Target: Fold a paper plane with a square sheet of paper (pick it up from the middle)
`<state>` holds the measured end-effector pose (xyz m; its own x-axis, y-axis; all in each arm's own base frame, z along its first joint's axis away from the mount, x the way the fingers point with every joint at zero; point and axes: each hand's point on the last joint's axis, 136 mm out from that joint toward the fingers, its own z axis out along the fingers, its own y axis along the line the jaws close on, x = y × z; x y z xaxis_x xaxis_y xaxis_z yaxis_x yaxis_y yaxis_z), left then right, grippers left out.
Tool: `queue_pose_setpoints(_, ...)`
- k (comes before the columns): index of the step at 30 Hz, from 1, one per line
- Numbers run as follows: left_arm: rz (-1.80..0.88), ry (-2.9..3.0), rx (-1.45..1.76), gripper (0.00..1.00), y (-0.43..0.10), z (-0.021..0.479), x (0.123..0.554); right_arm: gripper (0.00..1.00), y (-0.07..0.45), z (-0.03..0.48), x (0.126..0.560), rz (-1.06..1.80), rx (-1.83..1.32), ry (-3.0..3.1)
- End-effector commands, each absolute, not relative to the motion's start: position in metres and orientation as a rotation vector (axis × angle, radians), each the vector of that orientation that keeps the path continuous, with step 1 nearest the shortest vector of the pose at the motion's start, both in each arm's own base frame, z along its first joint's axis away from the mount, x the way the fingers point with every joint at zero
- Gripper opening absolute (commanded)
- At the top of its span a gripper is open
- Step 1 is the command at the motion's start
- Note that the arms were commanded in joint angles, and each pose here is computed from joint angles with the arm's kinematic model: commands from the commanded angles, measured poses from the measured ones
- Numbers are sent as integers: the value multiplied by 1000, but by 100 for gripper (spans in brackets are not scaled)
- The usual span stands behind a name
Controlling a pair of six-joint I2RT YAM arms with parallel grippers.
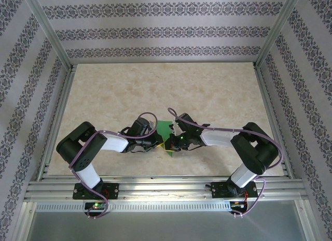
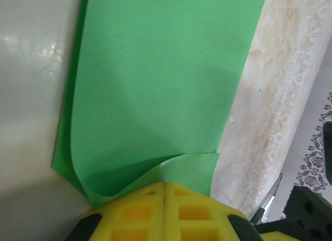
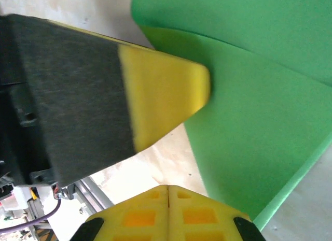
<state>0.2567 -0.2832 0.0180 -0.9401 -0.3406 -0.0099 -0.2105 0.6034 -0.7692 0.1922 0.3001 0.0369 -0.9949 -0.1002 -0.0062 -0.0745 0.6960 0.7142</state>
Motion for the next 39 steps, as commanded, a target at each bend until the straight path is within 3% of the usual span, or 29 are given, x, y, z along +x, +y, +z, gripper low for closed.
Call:
queue_pose_setpoints(1, -1188, 2715, -477, 0, -276, 0, 248, 4, 304, 36, 196, -1182, 138, -2869)
queue_pose_setpoints(9, -1220, 2690, -435, 0, -282, 12, 252, 4, 282, 7, 188, -1072, 45, -2866)
queue_pose_setpoints(17, -1246, 2623, -307, 10, -288, 48, 260, 2, 268, -11, 177, -997, -1, -2851)
queue_pose_setpoints(25, -1204, 2684, -229, 0, -293, 48, 245, 1, 270, -12, 180, -997, -4, -2855)
queue_pose_setpoints(39, -1069, 2771, -265, 0, -273, 8, 252, 0, 265, -16, 175, -967, 15, -2854)
